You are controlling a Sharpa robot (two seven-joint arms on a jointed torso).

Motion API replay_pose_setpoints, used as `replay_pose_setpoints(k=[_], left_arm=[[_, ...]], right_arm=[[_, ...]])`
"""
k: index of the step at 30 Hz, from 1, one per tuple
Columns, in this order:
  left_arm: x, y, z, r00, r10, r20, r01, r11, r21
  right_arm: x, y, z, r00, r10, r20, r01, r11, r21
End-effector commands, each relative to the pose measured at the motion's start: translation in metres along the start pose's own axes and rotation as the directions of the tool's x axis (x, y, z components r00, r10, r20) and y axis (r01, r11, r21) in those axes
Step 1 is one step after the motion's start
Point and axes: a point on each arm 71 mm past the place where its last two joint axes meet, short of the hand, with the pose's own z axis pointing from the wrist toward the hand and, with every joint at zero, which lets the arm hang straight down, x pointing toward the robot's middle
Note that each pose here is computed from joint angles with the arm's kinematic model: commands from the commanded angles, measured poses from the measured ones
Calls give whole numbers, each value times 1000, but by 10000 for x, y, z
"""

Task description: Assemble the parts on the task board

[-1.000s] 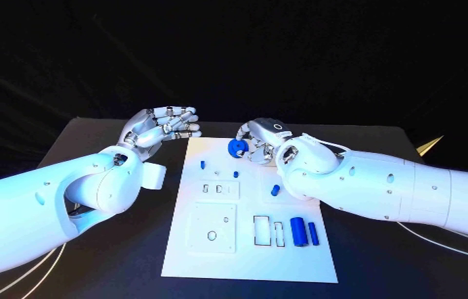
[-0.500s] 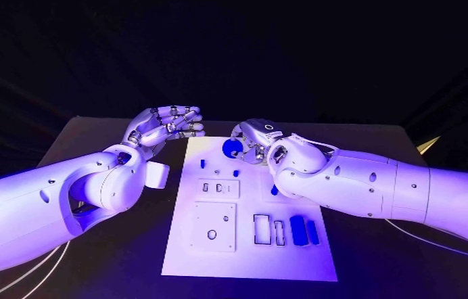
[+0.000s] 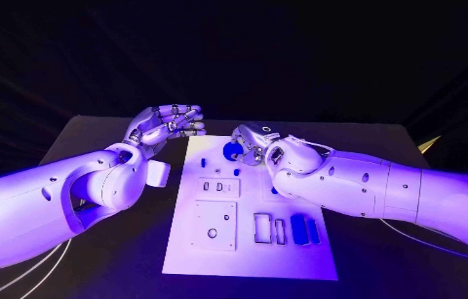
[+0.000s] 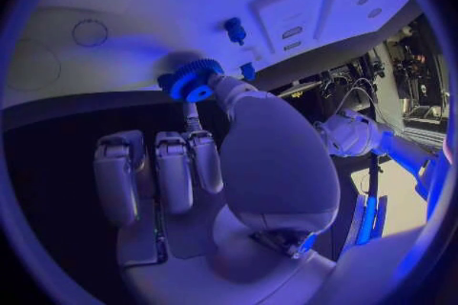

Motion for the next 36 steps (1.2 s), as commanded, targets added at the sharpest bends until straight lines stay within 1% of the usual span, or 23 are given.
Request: replay_pose_setpoints(k=[1, 11, 24, 28, 32, 36], left_arm=[[25, -12, 5, 1000, -11, -19, 11, 1000, 6], [23, -12, 4, 1000, -11, -19, 11, 1000, 6], [18, -11, 6, 1000, -10, -18, 10, 1000, 6], [19, -9, 9, 1000, -10, -18, 10, 1000, 6], [18, -8, 12, 1000, -10, -17, 10, 1000, 5], [16, -8, 11, 1000, -10, -17, 10, 1000, 5]], right_arm=[[37, 20, 3, 999, -22, -29, 22, 1000, -9], [65, 20, 16, 999, -24, -37, 24, 1000, -5], [80, 12, 40, 999, -12, -33, 12, 1000, 5], [90, 12, 42, 999, -8, -45, 8, 1000, 5], [108, 7, 40, 998, -7, -70, 7, 1000, 11], [117, -7, 35, 996, -7, -83, 9, 1000, 17]])
